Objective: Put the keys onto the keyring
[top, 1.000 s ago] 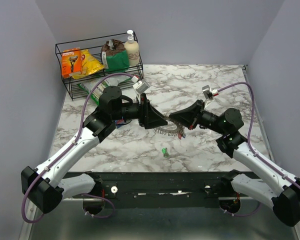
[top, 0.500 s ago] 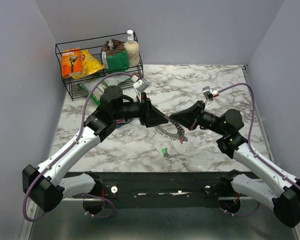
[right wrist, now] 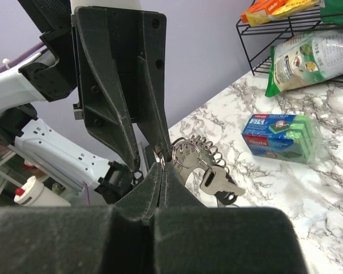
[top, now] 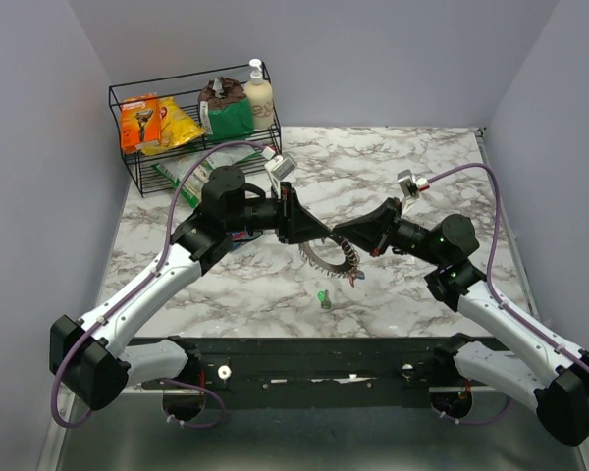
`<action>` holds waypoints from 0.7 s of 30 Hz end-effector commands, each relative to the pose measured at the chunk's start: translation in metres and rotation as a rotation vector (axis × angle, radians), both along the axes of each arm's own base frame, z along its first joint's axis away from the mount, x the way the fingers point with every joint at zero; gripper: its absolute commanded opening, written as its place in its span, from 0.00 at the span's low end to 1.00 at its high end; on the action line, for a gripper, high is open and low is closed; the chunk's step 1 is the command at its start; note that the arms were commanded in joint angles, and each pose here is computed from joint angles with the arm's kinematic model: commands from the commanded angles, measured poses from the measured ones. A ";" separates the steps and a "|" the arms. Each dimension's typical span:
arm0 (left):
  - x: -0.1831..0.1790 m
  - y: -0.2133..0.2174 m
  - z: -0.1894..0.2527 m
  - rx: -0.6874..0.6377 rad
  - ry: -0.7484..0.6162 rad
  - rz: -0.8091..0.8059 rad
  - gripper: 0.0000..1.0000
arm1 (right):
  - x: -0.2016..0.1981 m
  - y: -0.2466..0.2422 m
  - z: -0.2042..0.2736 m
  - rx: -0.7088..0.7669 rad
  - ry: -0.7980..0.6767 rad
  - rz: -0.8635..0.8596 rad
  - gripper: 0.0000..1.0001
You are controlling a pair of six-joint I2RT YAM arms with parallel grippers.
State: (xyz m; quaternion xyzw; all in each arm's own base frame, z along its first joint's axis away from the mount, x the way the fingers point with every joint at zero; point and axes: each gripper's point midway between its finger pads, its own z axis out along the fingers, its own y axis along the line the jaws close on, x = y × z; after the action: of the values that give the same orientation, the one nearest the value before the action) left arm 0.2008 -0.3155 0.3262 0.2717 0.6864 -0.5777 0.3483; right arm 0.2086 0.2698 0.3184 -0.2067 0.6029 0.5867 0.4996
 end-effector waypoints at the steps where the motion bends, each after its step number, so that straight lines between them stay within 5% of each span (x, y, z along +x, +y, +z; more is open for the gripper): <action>1: -0.002 -0.002 0.001 -0.006 -0.020 -0.033 0.31 | -0.006 0.000 0.017 0.041 -0.064 0.013 0.01; 9: -0.002 -0.006 -0.002 0.011 -0.032 -0.048 0.24 | -0.005 0.001 0.018 0.039 -0.064 0.020 0.01; 16: 0.000 -0.008 -0.002 0.014 -0.050 -0.046 0.00 | -0.005 0.002 0.017 0.035 -0.058 0.027 0.01; 21: 0.001 -0.006 0.000 0.018 -0.101 -0.027 0.00 | -0.005 0.003 0.016 0.037 -0.057 0.030 0.01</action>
State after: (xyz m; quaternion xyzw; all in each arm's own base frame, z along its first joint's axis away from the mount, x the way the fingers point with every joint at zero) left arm 0.2046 -0.3191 0.3191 0.2921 0.6829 -0.5702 0.3511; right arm 0.2104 0.2708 0.3152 -0.2057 0.6065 0.5859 0.4965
